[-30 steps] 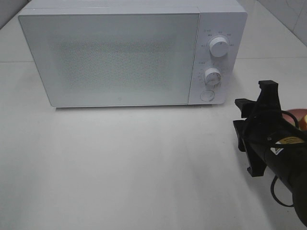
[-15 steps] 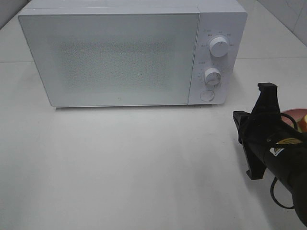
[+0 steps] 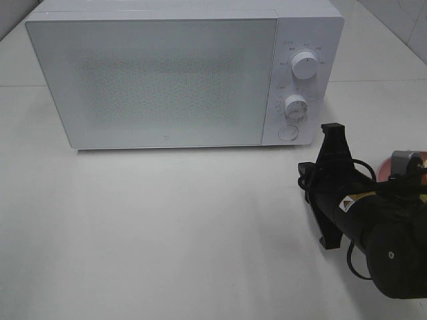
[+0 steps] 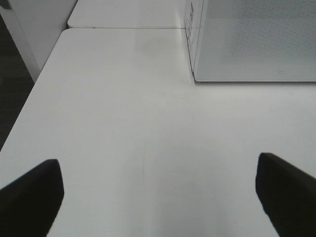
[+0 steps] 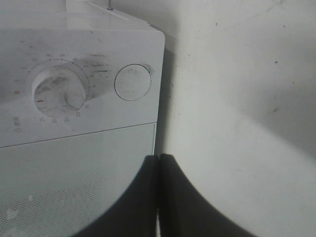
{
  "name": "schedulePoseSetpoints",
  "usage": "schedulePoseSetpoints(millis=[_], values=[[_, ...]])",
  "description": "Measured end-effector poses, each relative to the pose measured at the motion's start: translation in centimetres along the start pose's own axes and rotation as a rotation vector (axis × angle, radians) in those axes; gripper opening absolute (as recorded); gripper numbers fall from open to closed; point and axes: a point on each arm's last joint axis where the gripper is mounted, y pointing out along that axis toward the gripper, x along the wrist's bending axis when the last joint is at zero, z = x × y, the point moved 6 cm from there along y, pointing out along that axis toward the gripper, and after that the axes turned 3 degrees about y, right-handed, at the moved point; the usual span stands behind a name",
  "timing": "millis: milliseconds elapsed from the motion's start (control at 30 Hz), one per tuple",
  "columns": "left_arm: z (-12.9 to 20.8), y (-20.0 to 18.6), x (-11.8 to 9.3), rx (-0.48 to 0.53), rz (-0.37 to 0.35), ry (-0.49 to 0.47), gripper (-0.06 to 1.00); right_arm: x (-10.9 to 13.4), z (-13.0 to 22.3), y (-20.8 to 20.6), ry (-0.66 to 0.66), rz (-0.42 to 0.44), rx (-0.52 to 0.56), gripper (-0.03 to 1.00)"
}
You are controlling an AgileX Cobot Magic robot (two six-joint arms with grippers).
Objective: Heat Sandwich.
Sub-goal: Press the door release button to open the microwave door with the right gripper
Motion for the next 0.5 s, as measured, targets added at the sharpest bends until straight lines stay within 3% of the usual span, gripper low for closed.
schedulePoseSetpoints(millis=[267,500], values=[[0.0,0.0,0.0,0.000,0.000,0.000,0.99,0.3,0.1,2.9,0.013,0.050,0.020,0.02],[0.0,0.0,0.0,0.000,0.000,0.000,0.99,2.0,-0.3,4.6,0.026,0.033,0.031,0.02]])
